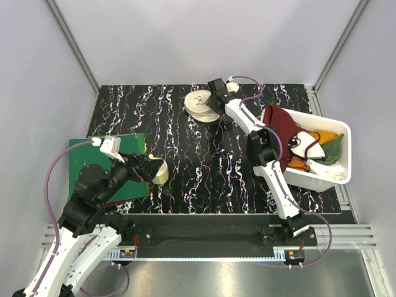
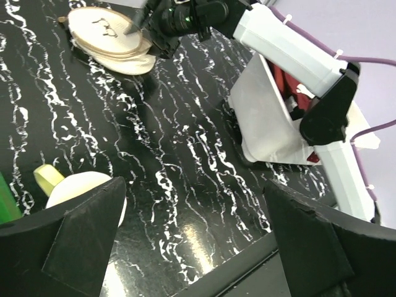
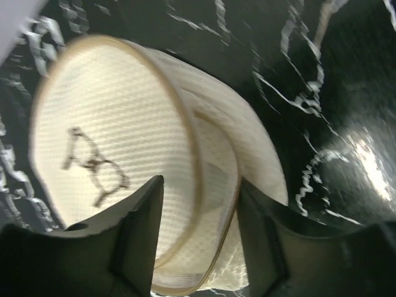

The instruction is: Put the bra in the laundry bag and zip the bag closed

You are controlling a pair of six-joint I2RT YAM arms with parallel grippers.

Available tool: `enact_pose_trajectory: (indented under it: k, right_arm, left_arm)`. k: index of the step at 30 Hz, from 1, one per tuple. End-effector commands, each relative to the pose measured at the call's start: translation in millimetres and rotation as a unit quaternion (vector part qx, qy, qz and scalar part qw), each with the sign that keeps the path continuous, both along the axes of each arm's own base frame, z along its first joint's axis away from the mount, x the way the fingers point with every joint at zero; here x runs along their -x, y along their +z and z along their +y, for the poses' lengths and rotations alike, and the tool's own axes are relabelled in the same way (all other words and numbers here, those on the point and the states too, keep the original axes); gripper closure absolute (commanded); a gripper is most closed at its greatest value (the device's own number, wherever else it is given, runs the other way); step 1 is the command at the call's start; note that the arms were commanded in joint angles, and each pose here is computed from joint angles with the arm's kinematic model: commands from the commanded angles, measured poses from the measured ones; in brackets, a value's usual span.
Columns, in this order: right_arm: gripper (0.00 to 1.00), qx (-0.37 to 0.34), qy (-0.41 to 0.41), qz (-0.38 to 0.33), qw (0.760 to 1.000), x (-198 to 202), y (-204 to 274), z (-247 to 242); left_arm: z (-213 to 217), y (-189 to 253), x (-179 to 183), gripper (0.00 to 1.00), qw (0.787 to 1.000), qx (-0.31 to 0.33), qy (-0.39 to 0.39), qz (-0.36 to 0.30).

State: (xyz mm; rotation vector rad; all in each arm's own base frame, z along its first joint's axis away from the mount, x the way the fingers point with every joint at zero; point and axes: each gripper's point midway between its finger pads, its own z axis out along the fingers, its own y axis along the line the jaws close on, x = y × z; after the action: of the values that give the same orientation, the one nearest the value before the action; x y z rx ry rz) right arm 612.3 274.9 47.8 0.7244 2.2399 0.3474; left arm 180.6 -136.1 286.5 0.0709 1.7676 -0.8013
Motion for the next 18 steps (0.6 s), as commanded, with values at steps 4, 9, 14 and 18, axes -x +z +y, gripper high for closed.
enact_pose_trajectory:
  k: [4,9,14,18]
  right_arm:
    - [0.65,0.041,0.017,-0.022,0.999,36,59,2]
    - [0.94,0.111,0.081,-0.004,0.991,91,58,-7]
    - [1.0,0.067,0.214,-0.028,0.974,166,71,-2]
    - [1.0,0.022,0.304,-0.039,0.951,221,79,2]
  left_arm:
    - [2,17,-4,0.01,1.0,-0.01,0.004,-0.013]
    - [-12,3,-15,0.01,0.999,-0.017,-0.011,0.037]
    - [-30,-18,-36,0.03,0.995,-0.021,-0.022,0.092]
    - [-57,-42,-53,0.14,0.986,-0.03,-0.061,0.15]
